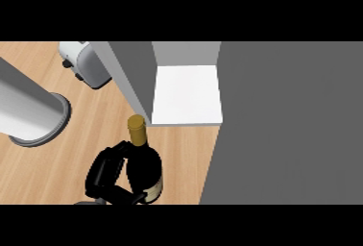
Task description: Pick up the wine, place it into the cabinet and close the cabinet
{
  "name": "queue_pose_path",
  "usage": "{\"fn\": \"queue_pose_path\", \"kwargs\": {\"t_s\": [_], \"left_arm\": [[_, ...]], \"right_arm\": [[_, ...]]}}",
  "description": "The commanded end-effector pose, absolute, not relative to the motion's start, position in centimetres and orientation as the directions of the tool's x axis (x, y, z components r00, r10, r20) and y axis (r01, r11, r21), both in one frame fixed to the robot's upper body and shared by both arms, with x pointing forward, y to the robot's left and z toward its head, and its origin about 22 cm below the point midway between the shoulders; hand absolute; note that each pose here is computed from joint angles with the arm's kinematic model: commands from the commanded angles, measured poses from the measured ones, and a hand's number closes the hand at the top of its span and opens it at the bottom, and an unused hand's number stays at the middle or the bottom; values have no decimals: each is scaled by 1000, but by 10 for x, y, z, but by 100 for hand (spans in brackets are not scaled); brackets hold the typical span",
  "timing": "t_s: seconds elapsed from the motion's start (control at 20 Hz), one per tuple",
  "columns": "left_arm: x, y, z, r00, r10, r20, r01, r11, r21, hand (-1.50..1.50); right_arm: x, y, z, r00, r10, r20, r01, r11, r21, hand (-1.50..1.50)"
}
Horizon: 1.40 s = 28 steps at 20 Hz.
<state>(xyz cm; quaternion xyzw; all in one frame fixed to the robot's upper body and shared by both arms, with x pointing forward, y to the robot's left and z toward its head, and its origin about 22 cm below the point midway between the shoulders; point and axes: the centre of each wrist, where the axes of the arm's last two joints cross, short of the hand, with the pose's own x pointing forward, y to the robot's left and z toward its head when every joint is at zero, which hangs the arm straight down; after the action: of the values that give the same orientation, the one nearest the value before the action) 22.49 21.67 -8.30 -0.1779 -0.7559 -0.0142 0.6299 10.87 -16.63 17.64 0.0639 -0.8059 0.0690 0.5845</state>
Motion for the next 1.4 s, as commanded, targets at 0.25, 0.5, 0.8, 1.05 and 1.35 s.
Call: {"fn": "queue_pose_path", "kwargs": {"t_s": [0.25,0.5,0.8,1.05,1.35], "left_arm": [[221,171,-35,-182,239,954,283,942,-182,150],[236,155,-30,-216,188,958,227,964,-138,150],[262,155,-10,-255,114,960,173,982,-71,150],[285,149,4,-262,78,962,155,987,-38,150],[301,127,-11,-251,29,968,166,986,13,150]], "right_arm": [[77,-180,205,-391,-70,918,-195,981,-8,-150],[73,-181,200,-363,-81,928,-210,978,3,-150],[63,-188,209,-351,-79,933,-219,976,0,-150],[70,-187,203,-366,-86,927,-202,979,11,-150],[73,-186,197,-371,-83,925,-210,978,3,-150]]}}
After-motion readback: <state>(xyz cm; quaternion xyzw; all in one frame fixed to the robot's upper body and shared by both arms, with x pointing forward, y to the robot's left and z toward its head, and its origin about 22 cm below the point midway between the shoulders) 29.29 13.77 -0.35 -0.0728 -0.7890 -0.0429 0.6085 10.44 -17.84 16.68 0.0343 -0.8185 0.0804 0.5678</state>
